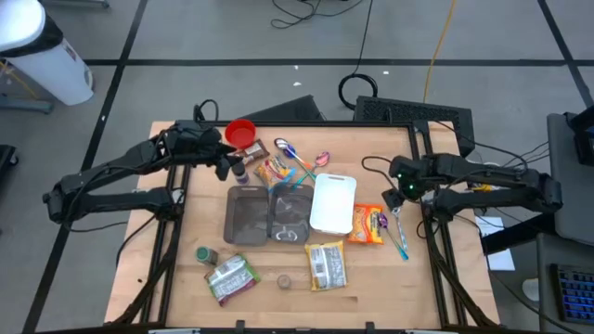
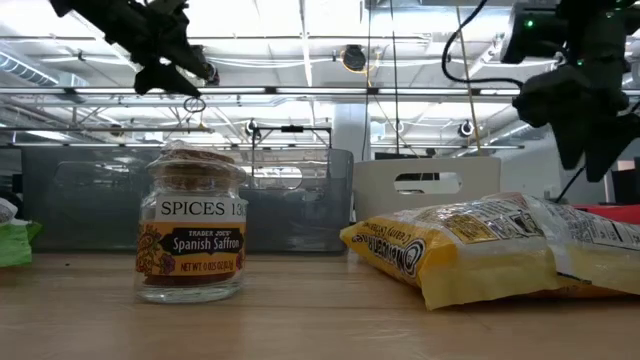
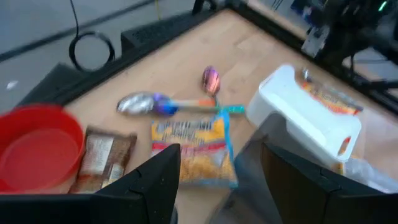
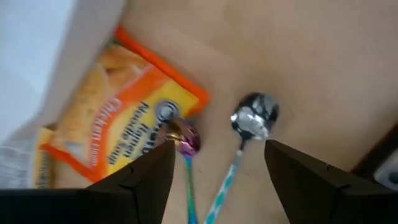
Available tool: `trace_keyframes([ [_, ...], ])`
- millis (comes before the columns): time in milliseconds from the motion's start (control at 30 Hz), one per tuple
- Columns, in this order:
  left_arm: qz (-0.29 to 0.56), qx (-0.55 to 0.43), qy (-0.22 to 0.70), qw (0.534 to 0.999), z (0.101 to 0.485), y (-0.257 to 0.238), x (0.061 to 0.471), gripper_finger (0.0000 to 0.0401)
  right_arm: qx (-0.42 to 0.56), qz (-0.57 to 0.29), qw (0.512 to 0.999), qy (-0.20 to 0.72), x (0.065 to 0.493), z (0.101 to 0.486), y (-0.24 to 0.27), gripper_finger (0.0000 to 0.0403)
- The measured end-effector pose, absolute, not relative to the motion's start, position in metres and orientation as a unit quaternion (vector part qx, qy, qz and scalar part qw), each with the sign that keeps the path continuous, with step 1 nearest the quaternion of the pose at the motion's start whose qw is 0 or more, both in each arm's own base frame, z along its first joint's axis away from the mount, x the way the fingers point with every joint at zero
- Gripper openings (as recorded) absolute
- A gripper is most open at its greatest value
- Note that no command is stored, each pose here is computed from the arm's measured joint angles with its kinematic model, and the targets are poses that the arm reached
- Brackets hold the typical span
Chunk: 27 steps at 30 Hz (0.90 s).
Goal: Pick & Place Food Item
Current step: Put the white spoon into the right gray bin
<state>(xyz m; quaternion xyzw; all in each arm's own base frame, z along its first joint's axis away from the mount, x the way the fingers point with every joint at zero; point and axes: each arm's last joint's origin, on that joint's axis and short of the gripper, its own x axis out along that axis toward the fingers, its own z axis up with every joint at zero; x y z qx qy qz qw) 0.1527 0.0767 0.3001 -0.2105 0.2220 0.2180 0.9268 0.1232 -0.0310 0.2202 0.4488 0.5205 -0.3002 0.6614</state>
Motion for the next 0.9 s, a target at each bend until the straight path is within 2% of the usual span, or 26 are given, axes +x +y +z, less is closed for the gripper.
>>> trace_keyframes([
  [467,0.123,-0.244,0.224,0.936,0.285,0.089,0.194,0.0232,0.358,-0.292,0.650,0.604,0.147,0.195,-0.044,0.0242],
  [700,0.083,-0.243,0.221,0.941,0.280,0.082,0.212,0.0232,0.350,-0.220,0.637,0.650,0.151,0.182,-0.057,0.0242],
  [900,0.060,-0.243,0.205,0.946,0.282,0.074,0.222,0.0232,0.335,-0.190,0.622,0.682,0.151,0.170,-0.072,0.0242],
])
